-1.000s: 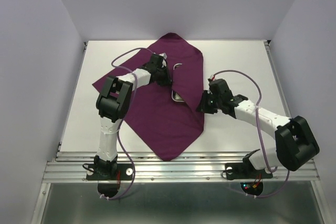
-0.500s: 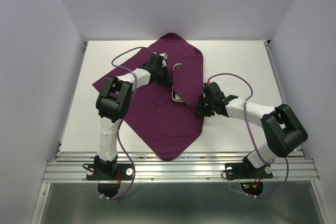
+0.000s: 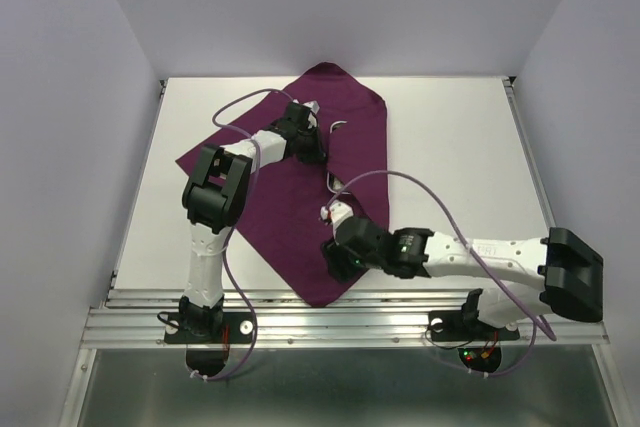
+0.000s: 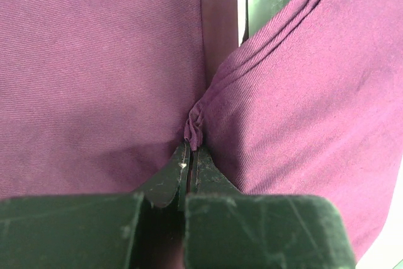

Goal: Prepare the surgical pack
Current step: Pack the surgical kit at the center of the board.

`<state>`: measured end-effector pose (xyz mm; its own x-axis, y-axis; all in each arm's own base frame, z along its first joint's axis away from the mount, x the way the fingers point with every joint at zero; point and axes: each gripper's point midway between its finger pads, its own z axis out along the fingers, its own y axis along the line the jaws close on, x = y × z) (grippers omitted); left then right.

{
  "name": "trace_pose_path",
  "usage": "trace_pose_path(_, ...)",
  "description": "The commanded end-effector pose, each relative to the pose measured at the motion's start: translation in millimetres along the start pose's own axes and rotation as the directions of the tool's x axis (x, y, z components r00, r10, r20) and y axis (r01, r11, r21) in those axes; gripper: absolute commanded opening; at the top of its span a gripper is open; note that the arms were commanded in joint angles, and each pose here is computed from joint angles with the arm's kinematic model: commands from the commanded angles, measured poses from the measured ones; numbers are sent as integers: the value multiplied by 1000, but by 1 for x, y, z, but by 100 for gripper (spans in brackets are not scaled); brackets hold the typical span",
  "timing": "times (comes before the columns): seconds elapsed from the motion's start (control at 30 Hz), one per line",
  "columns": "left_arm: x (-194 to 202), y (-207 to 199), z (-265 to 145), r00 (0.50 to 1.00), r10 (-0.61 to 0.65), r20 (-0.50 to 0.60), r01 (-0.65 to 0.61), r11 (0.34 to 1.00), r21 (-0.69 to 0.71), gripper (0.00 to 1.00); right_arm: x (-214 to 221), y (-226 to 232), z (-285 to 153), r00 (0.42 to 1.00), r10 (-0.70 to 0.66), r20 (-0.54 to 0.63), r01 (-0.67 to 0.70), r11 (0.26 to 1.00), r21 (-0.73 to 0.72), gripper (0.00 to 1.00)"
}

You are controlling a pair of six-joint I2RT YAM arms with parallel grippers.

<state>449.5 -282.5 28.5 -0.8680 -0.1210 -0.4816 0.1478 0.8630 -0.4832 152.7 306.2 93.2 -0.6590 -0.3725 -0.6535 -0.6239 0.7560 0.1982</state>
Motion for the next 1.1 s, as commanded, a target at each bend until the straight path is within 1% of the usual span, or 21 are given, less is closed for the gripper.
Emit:
trace_pose_path(0.0,34,25,-4,995,14,-102,-23,996,-82,0,1,33,-7,980,-196,22,196,981,1,60)
trace_pose_path(0.07,35,25,-4,995,14,-103,-23,996,-81,0,16,51,-1,960,-279,-9,279,960,-28,61)
trace_pose_path(0.1,34,23,-5,995,16,-101,-23,997,-74,0,17,56,1,954,-300,-8,299,954,-27,63)
trace_pose_path(0.17,35,23,-5,995,13,-101,-20,997,-70,0,34,64,9,930,-363,-48,362,931,-40,64)
trace_pose_path(0.33,39,24,-5,995,6,-100,-12,998,-65,0,52,72,19,900,-428,-82,426,904,-41,72)
trace_pose_path(0.6,40,23,-5,995,1,-102,-7,998,-62,0,64,69,37,886,-451,-111,454,891,5,71)
trace_pose_path(0.7,41,23,-5,995,0,-104,-6,998,-59,0,65,65,42,888,-445,-113,451,892,28,67)
trace_pose_path(0.8,42,24,-5,995,0,-103,-6,998,-60,0,66,60,45,887,-447,-117,455,889,57,53)
trace_pose_path(0.83,42,24,-5,995,0,-102,-6,998,-62,0,66,59,45,888,-445,-118,453,889,60,43)
trace_pose_path(0.9,43,24,-6,995,-3,-101,-3,998,-60,0,64,58,44,889,-444,-112,453,889,68,30)
trace_pose_path(0.93,43,24,-6,995,-3,-101,-3,998,-58,0,61,57,44,890,-444,-104,453,888,85,18)
trace_pose_path(0.97,44,25,-6,995,-5,-103,-1,998,-61,0,57,57,42,891,-444,-94,451,888,92,13)
trace_pose_path(1.0,45,25,-6,995,-5,-103,-1,998,-61,0,53,55,41,891,-447,-83,454,884,109,5)
trace_pose_path(1.07,45,25,-6,995,-2,-103,-4,998,-61,0,40,55,34,888,-458,-53,460,879,127,1)
